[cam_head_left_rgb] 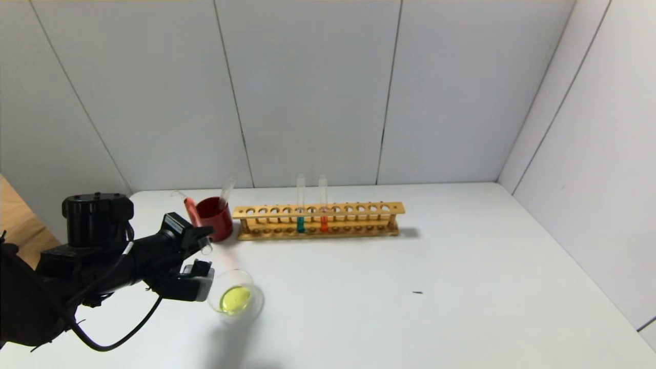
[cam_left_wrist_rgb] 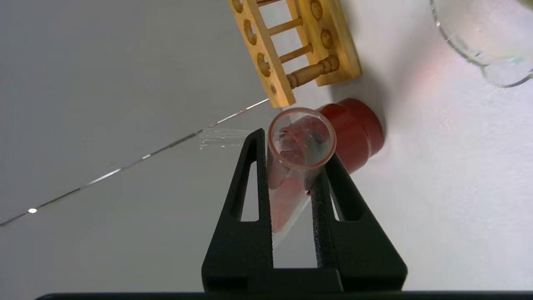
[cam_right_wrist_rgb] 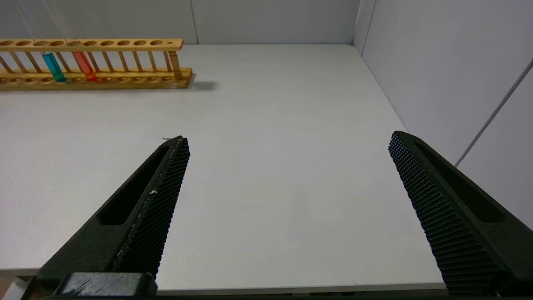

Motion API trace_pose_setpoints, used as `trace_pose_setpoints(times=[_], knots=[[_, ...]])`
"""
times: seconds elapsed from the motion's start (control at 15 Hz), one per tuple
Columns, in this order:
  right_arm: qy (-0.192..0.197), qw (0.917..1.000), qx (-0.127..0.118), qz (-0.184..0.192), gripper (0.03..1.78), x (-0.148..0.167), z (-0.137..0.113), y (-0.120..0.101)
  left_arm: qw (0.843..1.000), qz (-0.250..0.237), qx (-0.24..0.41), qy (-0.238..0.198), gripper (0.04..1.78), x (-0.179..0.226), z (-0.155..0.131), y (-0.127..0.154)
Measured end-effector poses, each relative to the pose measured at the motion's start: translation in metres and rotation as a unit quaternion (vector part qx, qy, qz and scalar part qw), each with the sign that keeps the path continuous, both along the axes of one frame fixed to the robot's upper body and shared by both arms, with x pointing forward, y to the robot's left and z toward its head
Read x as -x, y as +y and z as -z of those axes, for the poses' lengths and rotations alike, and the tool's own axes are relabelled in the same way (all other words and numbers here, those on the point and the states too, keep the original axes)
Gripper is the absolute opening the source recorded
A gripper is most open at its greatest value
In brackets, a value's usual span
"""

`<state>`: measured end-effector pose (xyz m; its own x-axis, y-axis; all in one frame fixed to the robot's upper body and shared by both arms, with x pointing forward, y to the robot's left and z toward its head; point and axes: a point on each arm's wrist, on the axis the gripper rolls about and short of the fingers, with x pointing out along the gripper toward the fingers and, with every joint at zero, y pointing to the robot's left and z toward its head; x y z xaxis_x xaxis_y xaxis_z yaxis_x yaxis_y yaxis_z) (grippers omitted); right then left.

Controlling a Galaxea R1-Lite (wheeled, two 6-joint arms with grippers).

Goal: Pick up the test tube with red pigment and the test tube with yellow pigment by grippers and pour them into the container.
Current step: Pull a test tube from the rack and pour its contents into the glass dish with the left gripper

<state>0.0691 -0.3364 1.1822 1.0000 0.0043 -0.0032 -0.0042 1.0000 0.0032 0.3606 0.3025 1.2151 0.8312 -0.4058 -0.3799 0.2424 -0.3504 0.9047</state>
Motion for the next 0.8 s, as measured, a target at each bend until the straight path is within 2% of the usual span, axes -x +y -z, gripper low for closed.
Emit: trace_pose_setpoints(times=[0.27,0.47,0.8], knots=[[0.000,1.0000,0.000,0.000,1.75,0.000,0.000,0.000,1.000,0.016,-0.015,-0.003,0.32,-0.010,0.005,-0.002],[0.000,1.0000,0.000,0.000,1.75,0.000,0.000,0.000,0.998,0.055,-0.039,-0.015,0.32,-0.013,0.009,-0.002],[0.000,1.0000,0.000,0.000,1.75,0.000,0.000,0.000,0.996,0.064,-0.063,-0.019,0.32,-0.018,0.015,0.000]])
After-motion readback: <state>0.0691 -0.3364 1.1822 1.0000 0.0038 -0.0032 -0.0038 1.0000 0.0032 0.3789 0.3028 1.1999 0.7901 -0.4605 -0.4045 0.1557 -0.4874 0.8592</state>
